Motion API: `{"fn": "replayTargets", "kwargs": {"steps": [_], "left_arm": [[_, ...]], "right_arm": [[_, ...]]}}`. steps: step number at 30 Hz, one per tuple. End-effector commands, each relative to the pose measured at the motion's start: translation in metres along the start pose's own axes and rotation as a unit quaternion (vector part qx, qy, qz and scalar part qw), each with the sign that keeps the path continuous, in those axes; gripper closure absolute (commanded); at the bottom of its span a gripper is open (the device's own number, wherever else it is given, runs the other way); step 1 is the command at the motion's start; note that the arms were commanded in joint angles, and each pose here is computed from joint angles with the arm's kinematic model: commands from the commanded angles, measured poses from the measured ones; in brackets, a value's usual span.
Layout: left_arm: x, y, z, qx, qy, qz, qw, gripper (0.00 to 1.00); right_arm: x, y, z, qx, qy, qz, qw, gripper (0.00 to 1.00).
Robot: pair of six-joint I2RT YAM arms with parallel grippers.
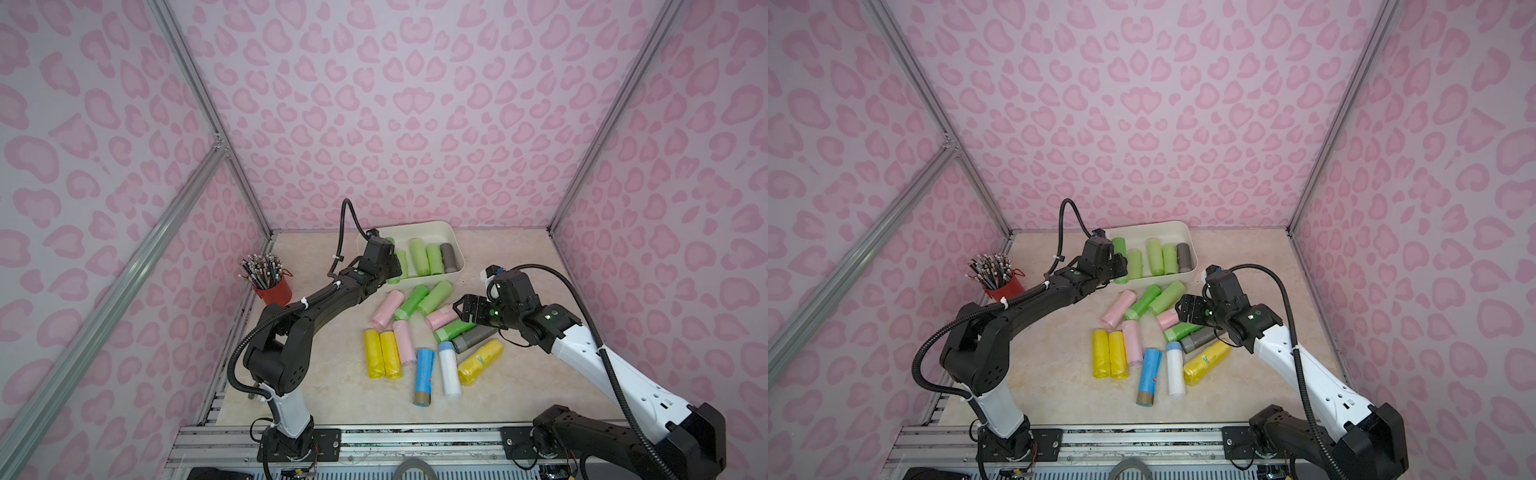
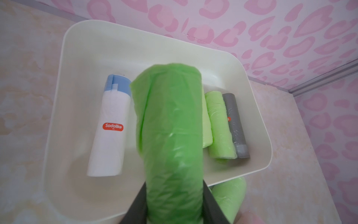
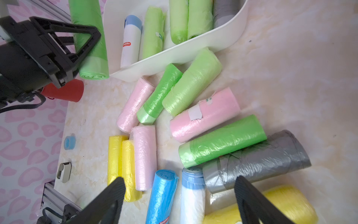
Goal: Put the roll of trash bags into the storage box
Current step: Place the roll of trash bags in the storage box.
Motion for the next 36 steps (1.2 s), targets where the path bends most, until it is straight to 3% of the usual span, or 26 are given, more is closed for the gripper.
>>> {"fn": "replayTargets", "kwargs": {"steps": [1,14,36], "left_arm": [[-0.009,0.006,-0.001,-0.004,-0.01,-0.004,1.0,0.8],[-0.057,0.032,-0.012,-0.017,0.001,0.001,1.0,0.82],[-0.116,0.017,0.025,-0.044,0.088,0.033,0.995,0.8]], "right_arm": [[0.0,-0.003,-0.003,-0.003,-0.009,0.004,1.0,0.1],[-0.003,-0.003,0.0,-0.007,0.003,0.014,1.0,0.1],[-0.004,-0.009,-0.009,-0.003,-0.026,0.021,0.999,0.1]]}}
Point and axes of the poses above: each gripper's point midway between its finger pads, its own x axis back along the fingers, its own z axis along the line the jaws close on, y = z × x, the point moved 8 cm from there along x, back along the fingers, and after that the axes turned 2 degrees about x, right-handed, at the moved point
